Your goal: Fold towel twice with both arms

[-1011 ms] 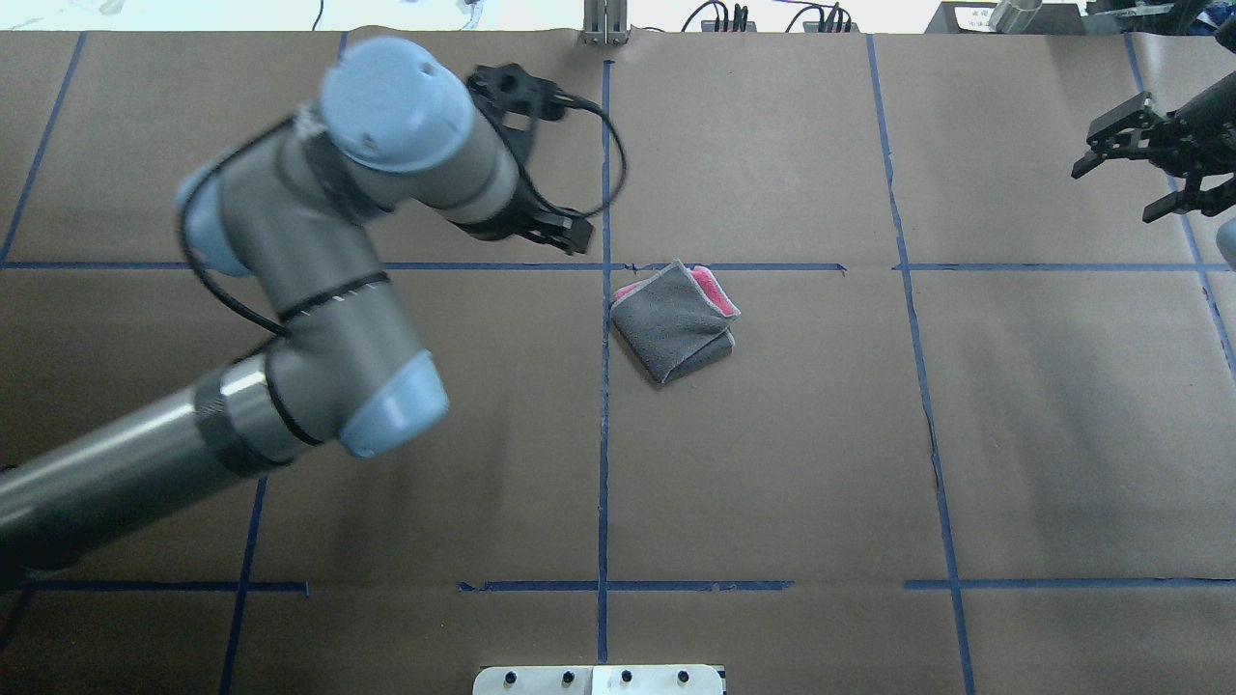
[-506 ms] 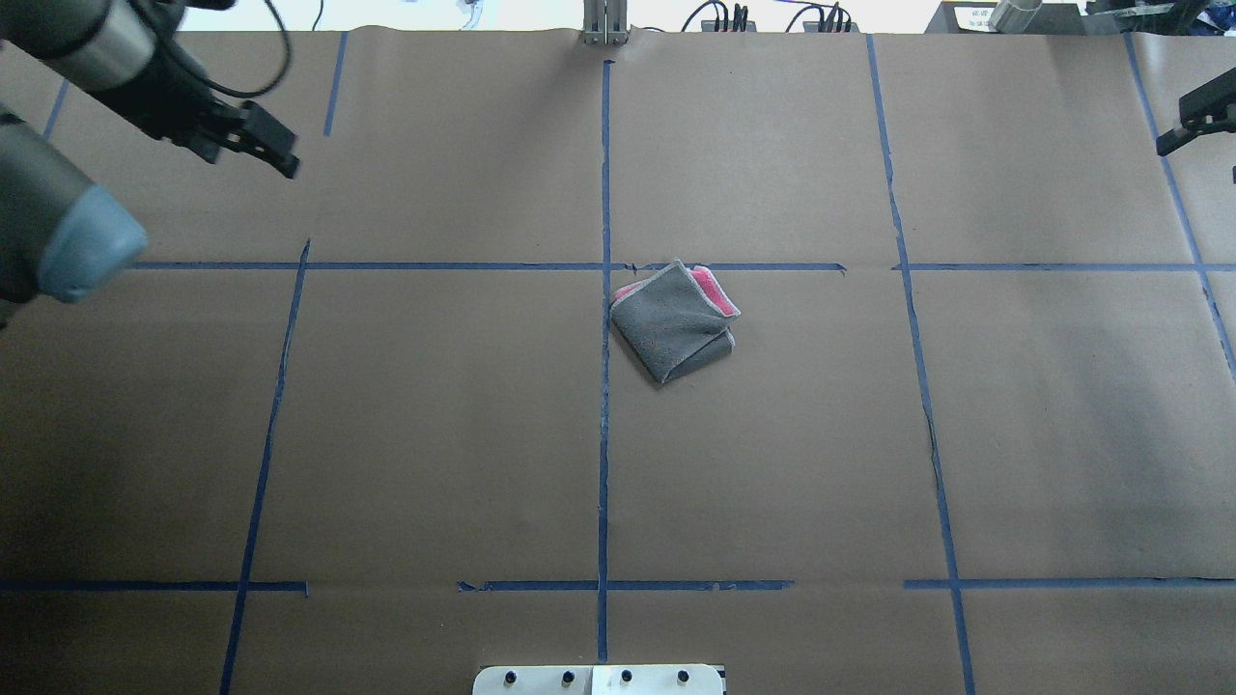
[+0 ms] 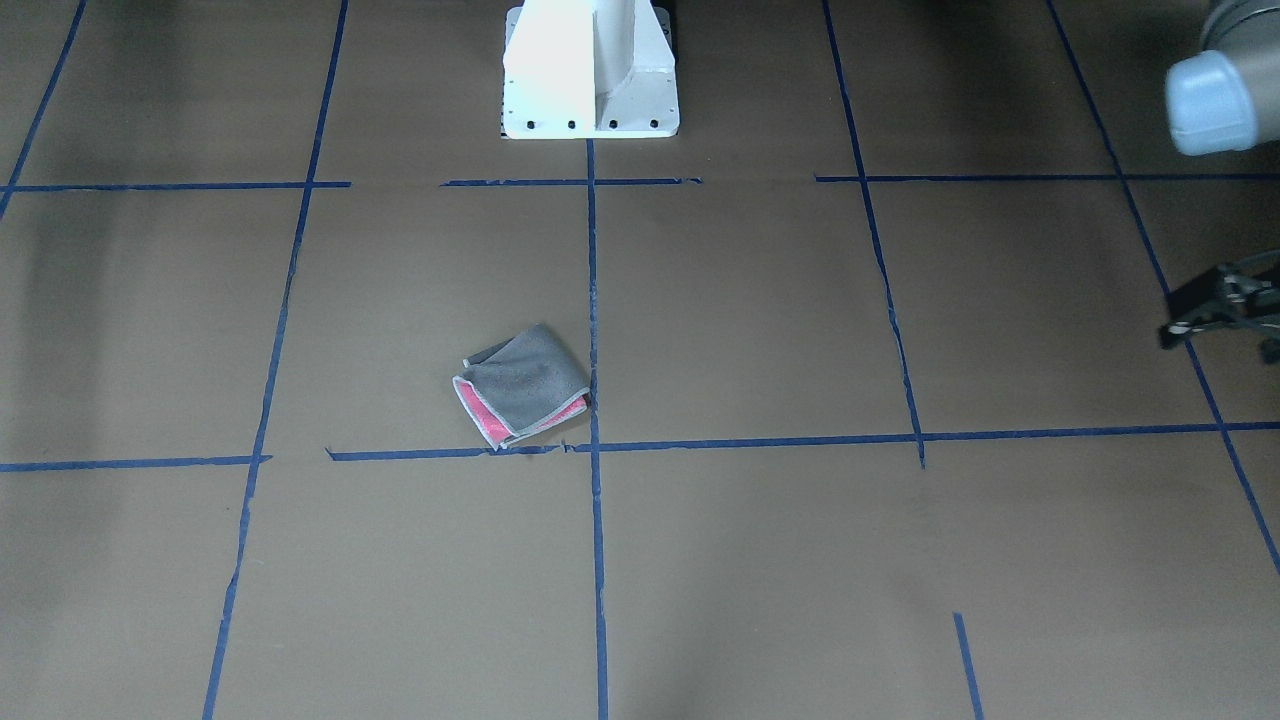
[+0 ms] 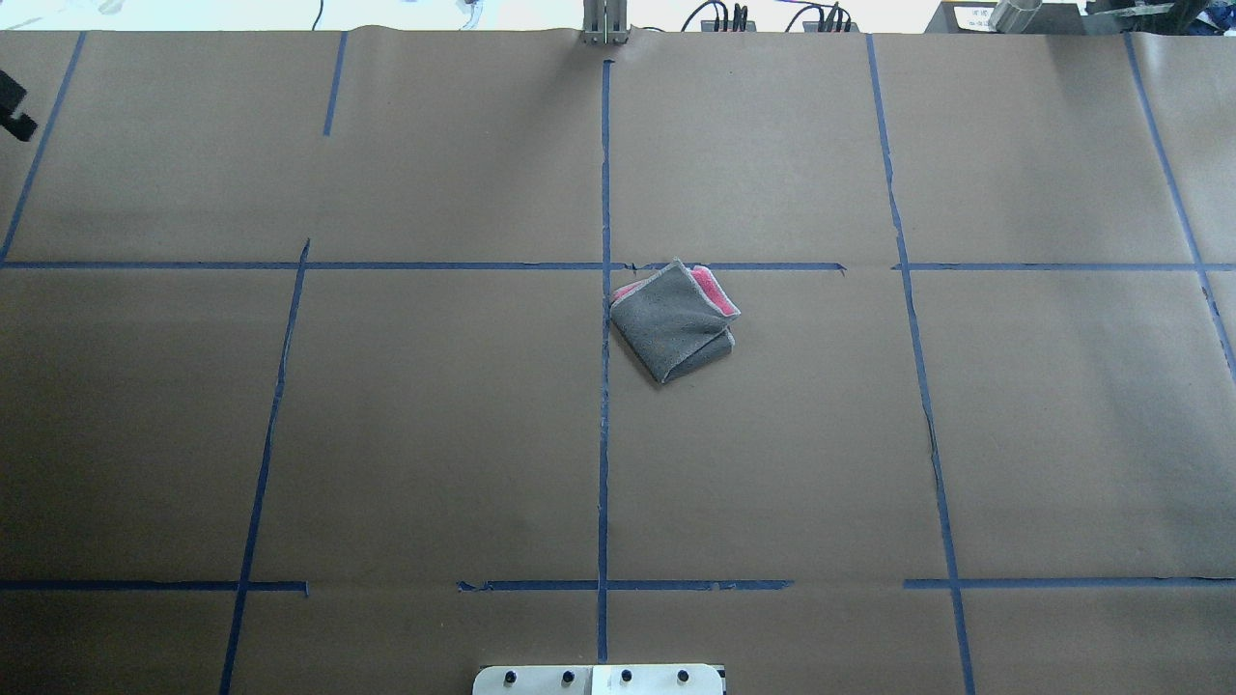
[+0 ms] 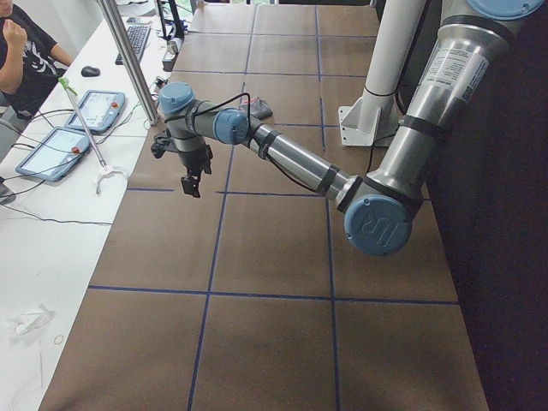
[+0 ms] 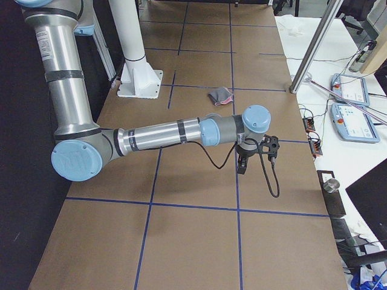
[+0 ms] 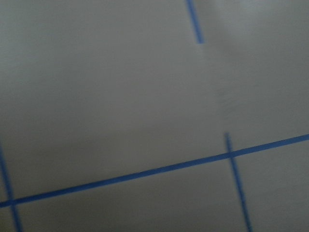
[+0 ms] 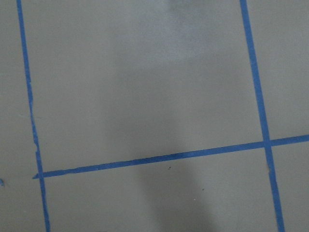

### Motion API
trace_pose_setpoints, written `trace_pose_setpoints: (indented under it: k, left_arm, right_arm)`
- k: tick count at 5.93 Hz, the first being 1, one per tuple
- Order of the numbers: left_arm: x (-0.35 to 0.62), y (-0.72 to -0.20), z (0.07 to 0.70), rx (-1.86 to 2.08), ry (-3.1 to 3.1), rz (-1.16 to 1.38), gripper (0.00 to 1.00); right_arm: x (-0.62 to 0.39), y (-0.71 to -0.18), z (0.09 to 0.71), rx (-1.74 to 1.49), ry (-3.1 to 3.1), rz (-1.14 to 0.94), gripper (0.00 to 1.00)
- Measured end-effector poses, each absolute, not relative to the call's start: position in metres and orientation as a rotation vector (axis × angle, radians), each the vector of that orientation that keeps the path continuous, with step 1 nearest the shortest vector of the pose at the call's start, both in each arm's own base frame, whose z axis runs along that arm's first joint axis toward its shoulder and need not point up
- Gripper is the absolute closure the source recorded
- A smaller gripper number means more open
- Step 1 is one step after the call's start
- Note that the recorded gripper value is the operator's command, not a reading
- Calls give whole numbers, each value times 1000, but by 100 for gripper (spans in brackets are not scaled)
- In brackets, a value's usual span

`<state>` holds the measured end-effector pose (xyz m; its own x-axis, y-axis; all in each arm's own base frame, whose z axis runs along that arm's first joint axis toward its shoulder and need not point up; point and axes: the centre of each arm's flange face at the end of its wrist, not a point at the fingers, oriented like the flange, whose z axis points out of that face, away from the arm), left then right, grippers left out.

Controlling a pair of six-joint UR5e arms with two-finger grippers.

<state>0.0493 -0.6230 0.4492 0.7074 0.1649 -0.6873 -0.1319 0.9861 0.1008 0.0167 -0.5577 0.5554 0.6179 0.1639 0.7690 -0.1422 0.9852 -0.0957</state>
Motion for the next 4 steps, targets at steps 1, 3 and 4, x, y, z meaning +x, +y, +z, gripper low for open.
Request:
trace_pose_setpoints:
  k: [1, 3, 4]
  left_arm:
    - [17, -627, 496, -1, 761, 169, 0]
    - [-31, -623, 578, -44, 776, 200, 0]
    - [-44, -610, 617, -49, 786, 199, 0]
  right_arm:
    - [27, -543, 579, -25, -847, 152, 0]
    - [43, -511, 631, -33, -748, 76, 0]
    - [49, -496, 653, -45, -729, 45, 0]
